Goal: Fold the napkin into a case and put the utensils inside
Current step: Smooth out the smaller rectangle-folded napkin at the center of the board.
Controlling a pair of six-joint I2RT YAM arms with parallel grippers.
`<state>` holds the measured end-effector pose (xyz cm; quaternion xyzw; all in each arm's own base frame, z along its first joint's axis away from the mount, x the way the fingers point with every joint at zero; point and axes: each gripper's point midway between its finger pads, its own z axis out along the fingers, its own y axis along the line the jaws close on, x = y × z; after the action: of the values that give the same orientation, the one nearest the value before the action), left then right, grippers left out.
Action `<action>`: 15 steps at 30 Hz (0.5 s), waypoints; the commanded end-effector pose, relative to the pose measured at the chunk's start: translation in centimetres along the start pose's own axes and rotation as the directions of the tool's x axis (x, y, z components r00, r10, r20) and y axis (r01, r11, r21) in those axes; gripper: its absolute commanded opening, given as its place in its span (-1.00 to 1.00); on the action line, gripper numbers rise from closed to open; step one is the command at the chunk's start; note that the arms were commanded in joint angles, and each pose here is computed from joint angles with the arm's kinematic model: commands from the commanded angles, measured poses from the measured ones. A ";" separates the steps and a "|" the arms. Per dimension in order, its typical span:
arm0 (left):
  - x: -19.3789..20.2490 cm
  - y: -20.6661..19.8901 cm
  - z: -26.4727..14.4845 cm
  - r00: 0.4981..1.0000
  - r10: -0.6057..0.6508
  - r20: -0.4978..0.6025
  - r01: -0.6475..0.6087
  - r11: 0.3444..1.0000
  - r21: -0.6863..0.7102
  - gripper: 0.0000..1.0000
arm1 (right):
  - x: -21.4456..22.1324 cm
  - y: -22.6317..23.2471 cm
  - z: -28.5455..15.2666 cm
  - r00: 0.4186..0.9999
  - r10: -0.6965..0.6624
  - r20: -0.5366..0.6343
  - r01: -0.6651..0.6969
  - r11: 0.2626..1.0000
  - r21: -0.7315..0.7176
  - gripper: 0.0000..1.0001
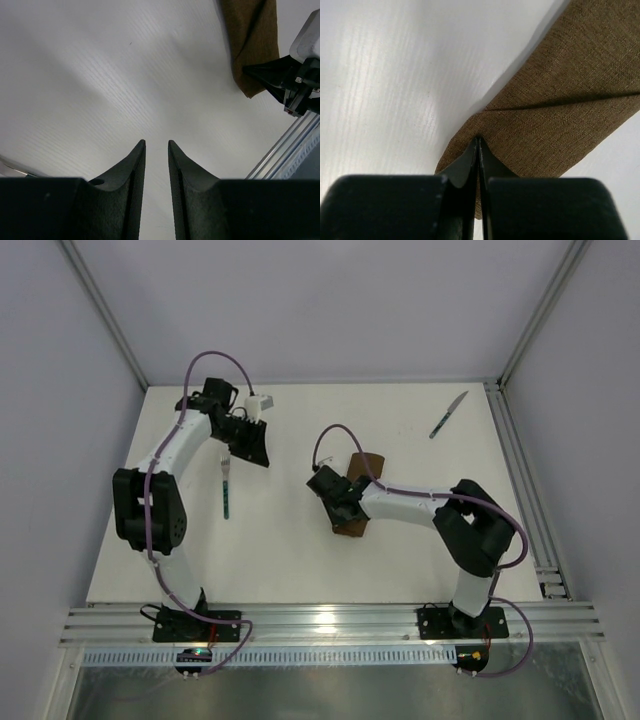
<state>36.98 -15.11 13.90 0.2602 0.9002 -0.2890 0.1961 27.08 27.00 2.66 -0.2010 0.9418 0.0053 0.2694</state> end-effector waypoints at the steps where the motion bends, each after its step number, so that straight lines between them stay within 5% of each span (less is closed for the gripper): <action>1: -0.4 -2.4 -0.4 0.999 0.051 0.015 -0.051 0.998 0.044 -0.48 | -3.1 0.7 -1.1 0.998 0.018 0.067 -0.017 1.000 -0.021 -0.92; 8: -0.4 -6.0 1.5 0.994 0.107 -0.021 -0.104 0.988 0.115 -0.47 | -7.0 -1.5 -7.3 0.974 0.106 0.201 -0.093 0.993 -0.074 -0.63; 15: 0.9 -10.8 5.3 0.987 0.146 -0.063 -0.130 0.967 0.218 -0.48 | -2.7 -2.3 -8.2 0.954 0.262 0.148 -0.225 0.947 -0.228 -0.91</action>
<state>32.56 -22.99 13.86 0.3421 0.8655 -0.3303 0.1577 27.90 25.26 13.37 -0.1302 0.9159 0.1111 0.3632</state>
